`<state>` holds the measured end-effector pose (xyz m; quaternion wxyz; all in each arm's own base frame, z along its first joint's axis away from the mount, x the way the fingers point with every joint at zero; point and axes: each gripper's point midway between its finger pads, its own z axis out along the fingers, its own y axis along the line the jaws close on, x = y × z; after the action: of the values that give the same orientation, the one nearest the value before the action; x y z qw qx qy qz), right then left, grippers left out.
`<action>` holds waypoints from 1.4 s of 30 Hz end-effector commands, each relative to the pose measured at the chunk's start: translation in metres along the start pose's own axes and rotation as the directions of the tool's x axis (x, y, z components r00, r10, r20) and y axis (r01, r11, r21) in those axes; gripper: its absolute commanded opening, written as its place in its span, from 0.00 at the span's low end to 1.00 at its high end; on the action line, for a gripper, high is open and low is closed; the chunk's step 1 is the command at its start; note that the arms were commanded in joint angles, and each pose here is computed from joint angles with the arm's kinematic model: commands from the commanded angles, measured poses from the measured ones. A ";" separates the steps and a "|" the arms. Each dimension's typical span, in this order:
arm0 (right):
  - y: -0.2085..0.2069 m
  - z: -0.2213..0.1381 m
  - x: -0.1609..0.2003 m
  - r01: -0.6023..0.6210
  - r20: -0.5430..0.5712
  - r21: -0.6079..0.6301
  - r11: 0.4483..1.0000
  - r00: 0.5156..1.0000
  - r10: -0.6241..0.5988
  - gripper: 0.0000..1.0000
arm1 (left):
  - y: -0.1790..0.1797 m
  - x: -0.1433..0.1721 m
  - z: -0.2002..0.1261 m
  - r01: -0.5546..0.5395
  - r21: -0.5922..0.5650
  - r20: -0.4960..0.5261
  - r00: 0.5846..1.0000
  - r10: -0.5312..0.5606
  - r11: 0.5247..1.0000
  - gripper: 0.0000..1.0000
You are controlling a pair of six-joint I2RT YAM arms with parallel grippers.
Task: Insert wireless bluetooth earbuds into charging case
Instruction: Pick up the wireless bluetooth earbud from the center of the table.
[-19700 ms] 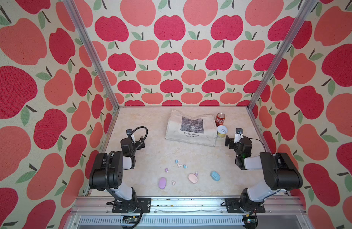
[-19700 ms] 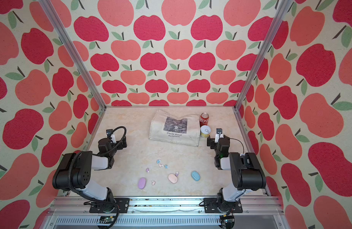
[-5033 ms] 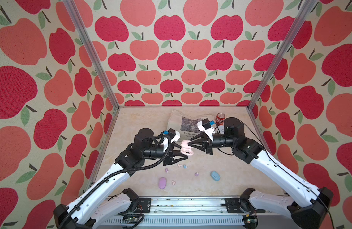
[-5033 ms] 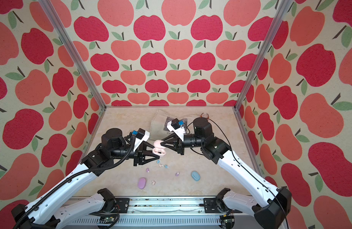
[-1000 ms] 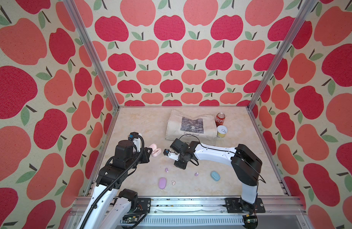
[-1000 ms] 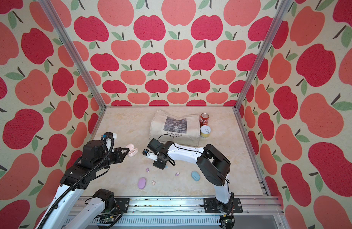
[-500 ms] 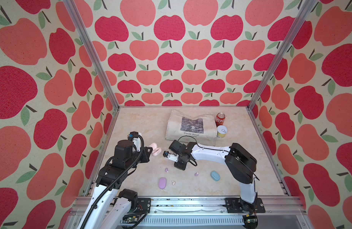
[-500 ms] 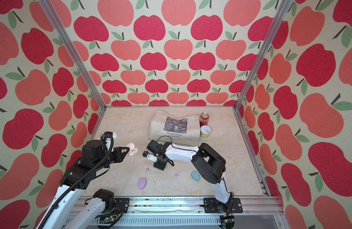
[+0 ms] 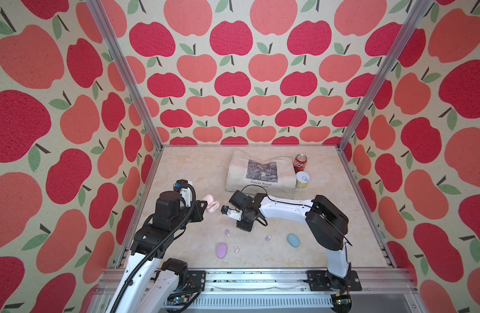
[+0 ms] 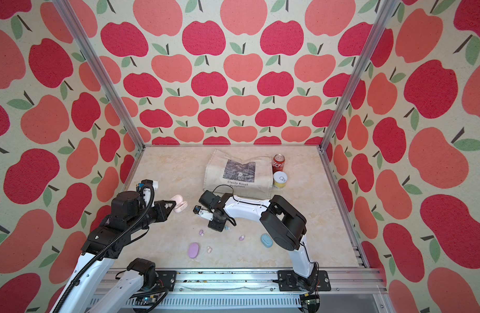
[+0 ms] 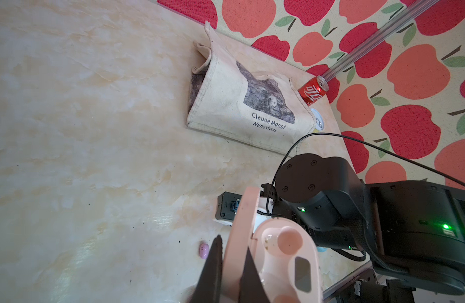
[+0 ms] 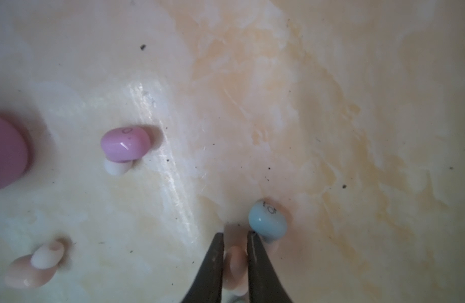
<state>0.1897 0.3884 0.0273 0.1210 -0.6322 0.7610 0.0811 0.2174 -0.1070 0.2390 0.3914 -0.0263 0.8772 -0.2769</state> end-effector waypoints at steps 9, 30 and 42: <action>0.007 0.005 0.016 0.007 -0.057 -0.019 1.000 0.998 -0.008 0.32 | -0.002 -0.003 0.002 -0.015 0.015 0.008 1.000 0.015 1.000 0.00; 0.010 0.003 0.024 0.006 -0.053 -0.027 1.000 0.999 -0.008 0.11 | -0.002 -0.002 0.005 0.005 0.017 0.002 1.000 -0.005 1.000 0.00; -0.017 -0.060 -0.002 -0.188 0.144 -0.095 0.978 0.969 0.201 0.07 | -0.032 -0.014 0.008 -0.203 0.204 0.163 0.972 0.171 0.958 0.00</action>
<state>0.1945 0.3732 0.0465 0.1263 -0.5986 0.7826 0.1154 0.2232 -0.1214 0.2294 0.4092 0.0138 0.8592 -0.3068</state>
